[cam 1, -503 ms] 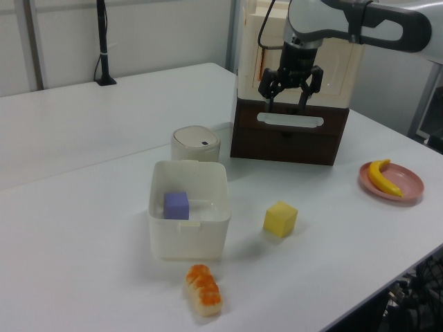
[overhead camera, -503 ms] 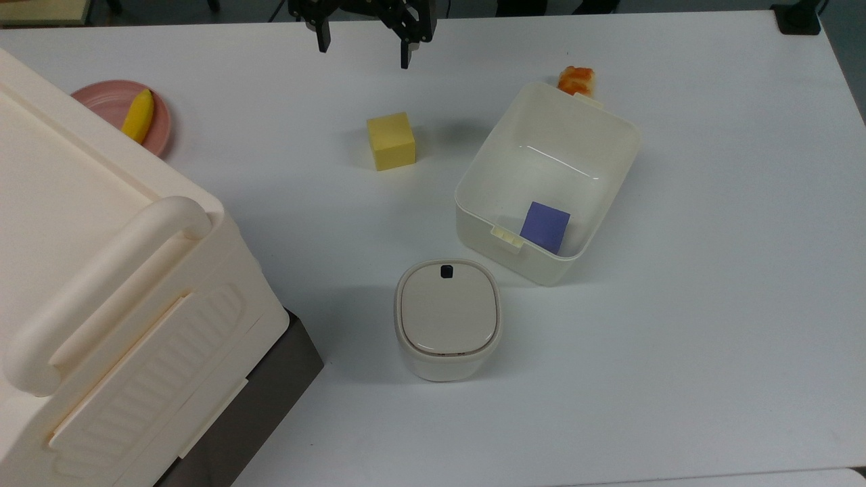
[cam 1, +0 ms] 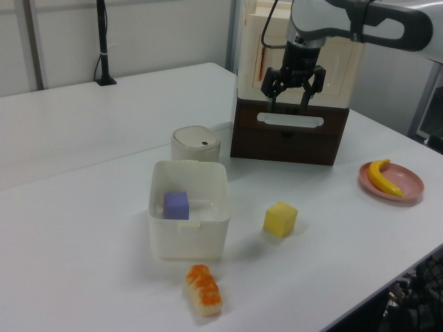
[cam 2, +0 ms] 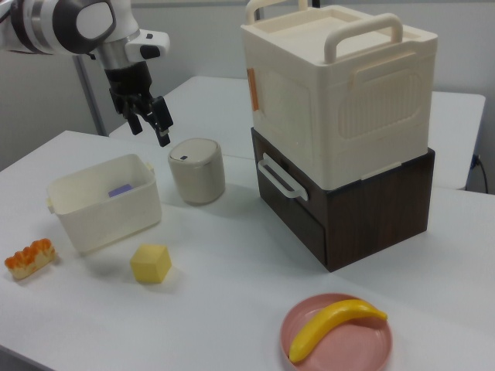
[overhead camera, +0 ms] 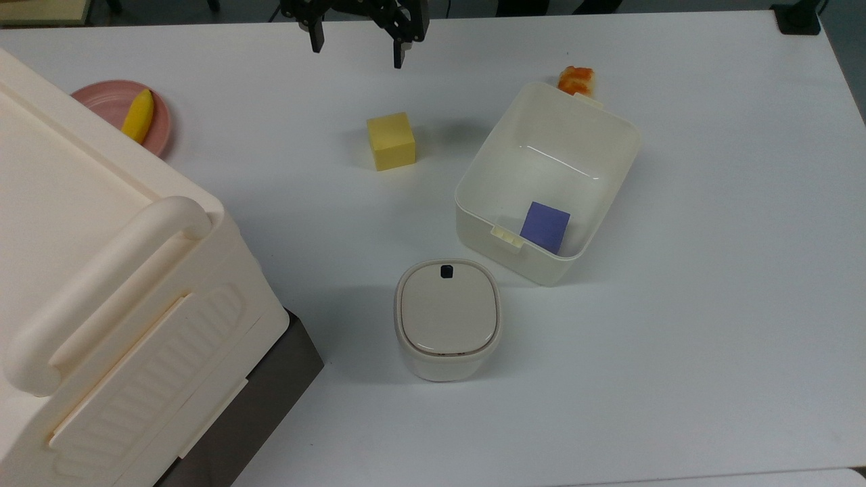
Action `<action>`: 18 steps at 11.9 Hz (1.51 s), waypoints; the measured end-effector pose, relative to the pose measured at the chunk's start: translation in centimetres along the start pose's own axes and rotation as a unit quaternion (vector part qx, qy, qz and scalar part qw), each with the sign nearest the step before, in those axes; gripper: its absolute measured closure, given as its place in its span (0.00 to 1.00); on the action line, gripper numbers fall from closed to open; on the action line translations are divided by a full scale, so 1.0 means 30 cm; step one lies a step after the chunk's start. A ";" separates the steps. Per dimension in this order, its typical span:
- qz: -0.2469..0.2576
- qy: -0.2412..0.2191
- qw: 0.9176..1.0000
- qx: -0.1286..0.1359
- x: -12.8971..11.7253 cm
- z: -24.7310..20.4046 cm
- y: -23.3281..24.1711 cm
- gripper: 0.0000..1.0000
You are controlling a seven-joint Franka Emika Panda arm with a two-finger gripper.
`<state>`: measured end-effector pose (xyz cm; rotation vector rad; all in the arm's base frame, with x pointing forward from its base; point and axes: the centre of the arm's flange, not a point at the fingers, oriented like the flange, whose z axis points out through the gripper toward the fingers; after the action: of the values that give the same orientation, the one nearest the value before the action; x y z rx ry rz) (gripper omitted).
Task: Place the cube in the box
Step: 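Lower the open gripper down over the yellow cube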
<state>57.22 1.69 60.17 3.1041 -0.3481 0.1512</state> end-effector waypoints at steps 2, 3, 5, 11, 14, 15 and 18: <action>-0.001 0.000 1.000 0.000 0.000 0.000 0.000 0.00; -0.001 0.000 1.000 0.000 0.000 0.000 0.000 0.00; -0.001 0.000 1.000 0.000 0.000 0.000 0.000 0.00; -0.121 -0.061 0.991 -0.007 -0.098 0.182 -0.054 0.00; -0.202 -0.094 0.975 -0.006 -0.226 0.311 -0.099 0.00; -0.213 -0.098 0.972 -0.005 -0.262 0.352 -0.090 0.00; -0.223 -0.085 0.971 -0.001 -0.306 0.489 -0.077 0.00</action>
<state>50.20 5.60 44.68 3.1002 0.3522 -0.1215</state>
